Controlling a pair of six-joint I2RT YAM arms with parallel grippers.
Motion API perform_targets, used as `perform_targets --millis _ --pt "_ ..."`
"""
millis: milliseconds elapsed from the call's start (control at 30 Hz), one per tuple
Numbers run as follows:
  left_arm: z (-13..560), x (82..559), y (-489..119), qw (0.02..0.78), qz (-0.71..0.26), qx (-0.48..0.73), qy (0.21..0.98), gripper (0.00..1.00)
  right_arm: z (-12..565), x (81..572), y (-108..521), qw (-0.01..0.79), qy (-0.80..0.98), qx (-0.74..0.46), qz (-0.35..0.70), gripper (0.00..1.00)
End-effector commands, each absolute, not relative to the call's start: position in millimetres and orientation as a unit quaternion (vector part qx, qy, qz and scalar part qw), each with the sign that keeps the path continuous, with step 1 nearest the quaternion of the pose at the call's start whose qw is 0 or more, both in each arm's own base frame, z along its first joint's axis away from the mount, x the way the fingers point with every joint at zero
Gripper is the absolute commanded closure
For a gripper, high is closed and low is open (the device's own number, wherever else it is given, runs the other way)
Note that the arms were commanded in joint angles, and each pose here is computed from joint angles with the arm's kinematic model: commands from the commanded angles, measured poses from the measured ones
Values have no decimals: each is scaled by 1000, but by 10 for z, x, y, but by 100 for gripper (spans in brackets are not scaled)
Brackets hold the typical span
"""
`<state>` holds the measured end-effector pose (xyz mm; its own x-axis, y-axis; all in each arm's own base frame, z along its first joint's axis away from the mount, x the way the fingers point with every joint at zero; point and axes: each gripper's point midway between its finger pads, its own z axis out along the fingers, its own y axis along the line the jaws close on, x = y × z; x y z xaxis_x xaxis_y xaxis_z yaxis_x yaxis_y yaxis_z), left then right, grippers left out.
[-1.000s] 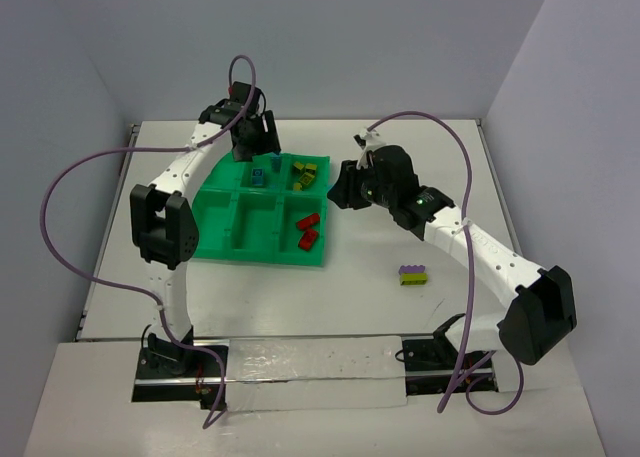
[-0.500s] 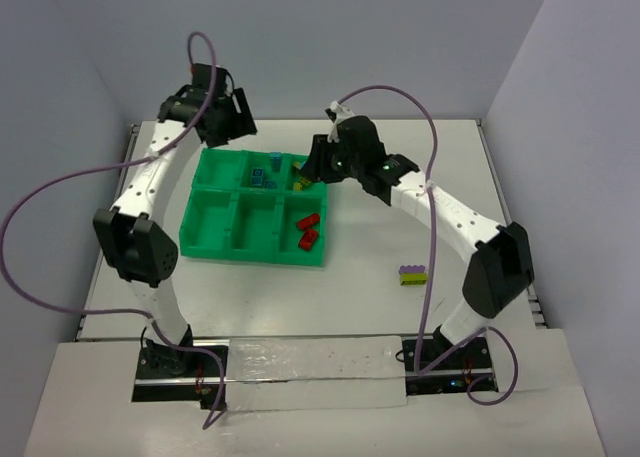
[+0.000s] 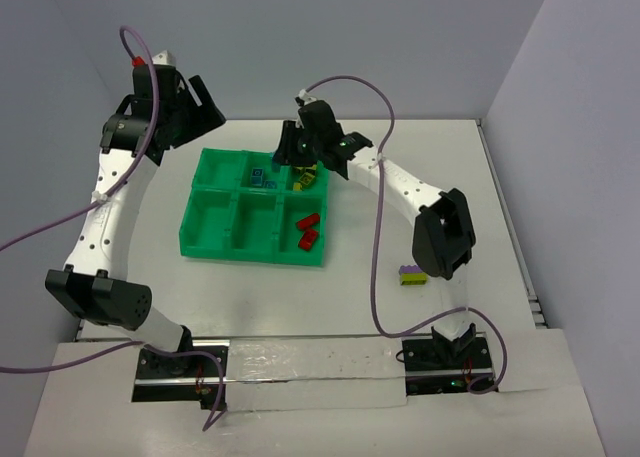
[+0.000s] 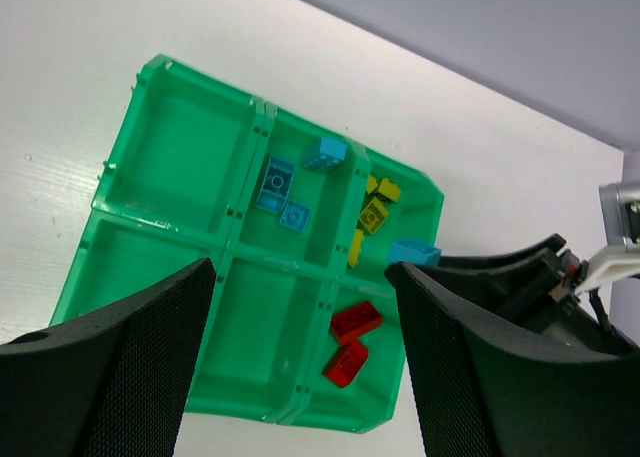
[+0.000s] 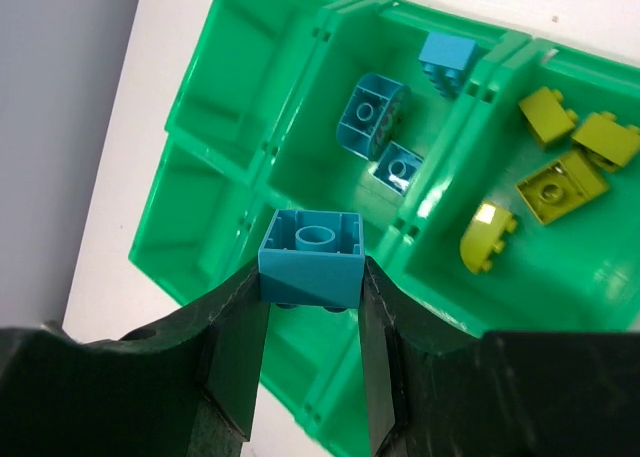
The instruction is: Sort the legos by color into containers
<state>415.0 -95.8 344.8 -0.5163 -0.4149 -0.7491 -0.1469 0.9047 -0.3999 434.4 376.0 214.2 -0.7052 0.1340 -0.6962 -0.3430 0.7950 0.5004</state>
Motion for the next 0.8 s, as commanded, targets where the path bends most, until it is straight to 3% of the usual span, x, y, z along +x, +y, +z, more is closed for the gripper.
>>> perform_targets --millis 0,67,233,333,767 --pt "3456 4071 -976 467 -154 -159 856 20 2219 4494 3953 391 861 -51 320 80" --pt "3437 4032 -968 467 -154 -160 856 20 2149 4549 4047 387 863 -56 320 77" --pt "3466 3988 -974 468 -158 -156 855 20 1961 4636 4267 365 873 -74 316 52" --pt "3518 3973 -973 473 -161 -155 853 20 2010 4661 4325 368 870 -75 320 44" --pt "3499 3982 -1045 472 -182 -153 849 20 2419 4394 3820 412 865 -72 277 40"
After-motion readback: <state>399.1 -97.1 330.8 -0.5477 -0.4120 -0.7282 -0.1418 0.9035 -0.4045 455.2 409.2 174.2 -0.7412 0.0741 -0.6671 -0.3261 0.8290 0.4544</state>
